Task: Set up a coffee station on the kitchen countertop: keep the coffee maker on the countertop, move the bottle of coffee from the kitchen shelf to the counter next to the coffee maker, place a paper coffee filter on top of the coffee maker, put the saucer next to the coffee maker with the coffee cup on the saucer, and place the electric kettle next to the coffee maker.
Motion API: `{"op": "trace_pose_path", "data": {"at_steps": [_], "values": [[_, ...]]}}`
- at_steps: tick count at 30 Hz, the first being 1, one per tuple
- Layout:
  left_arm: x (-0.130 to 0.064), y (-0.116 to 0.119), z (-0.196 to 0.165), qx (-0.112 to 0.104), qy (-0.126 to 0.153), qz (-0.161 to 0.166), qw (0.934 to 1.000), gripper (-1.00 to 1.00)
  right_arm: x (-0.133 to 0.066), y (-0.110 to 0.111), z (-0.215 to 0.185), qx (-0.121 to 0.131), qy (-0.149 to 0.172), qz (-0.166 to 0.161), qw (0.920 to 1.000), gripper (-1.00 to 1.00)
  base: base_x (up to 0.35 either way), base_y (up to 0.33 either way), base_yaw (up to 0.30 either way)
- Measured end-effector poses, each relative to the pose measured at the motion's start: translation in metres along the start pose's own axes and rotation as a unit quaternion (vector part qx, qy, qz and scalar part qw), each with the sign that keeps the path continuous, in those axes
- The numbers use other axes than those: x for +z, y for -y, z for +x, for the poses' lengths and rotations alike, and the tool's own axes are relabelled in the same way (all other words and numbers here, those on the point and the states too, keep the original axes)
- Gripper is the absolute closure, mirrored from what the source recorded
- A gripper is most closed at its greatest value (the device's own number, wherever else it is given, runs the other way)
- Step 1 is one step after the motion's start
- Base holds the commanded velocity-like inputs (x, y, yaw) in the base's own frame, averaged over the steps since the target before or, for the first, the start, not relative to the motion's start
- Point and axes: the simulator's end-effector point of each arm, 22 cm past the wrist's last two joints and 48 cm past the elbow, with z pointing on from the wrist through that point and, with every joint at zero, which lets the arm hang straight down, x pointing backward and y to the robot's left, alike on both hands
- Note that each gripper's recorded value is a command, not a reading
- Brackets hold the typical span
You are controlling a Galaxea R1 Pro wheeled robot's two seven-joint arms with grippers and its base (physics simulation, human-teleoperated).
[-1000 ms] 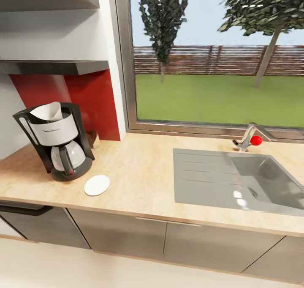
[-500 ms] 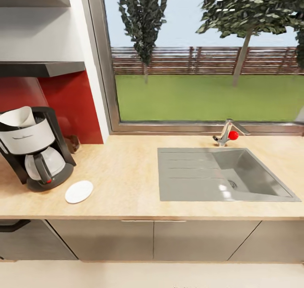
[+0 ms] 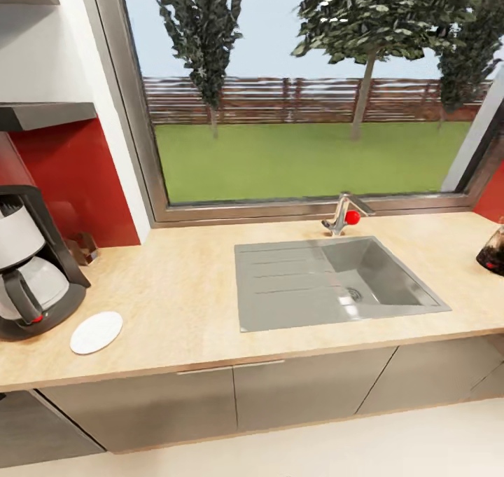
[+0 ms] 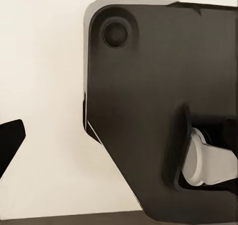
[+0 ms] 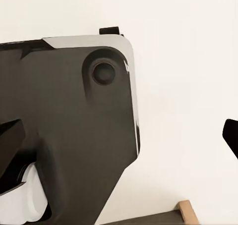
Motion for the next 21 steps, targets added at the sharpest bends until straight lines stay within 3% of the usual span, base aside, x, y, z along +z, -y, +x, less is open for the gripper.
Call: {"op": "trace_pose_path", "data": {"at_steps": [21], "values": [[-0.0001,-0.0013,-0.0001,0.0,0.0,-0.001,1.0,-1.0,0.0,0.0022,-0.0003,0.001,0.0,0.002,1.0,-1.0,0.0,0.0,-0.26]]}}
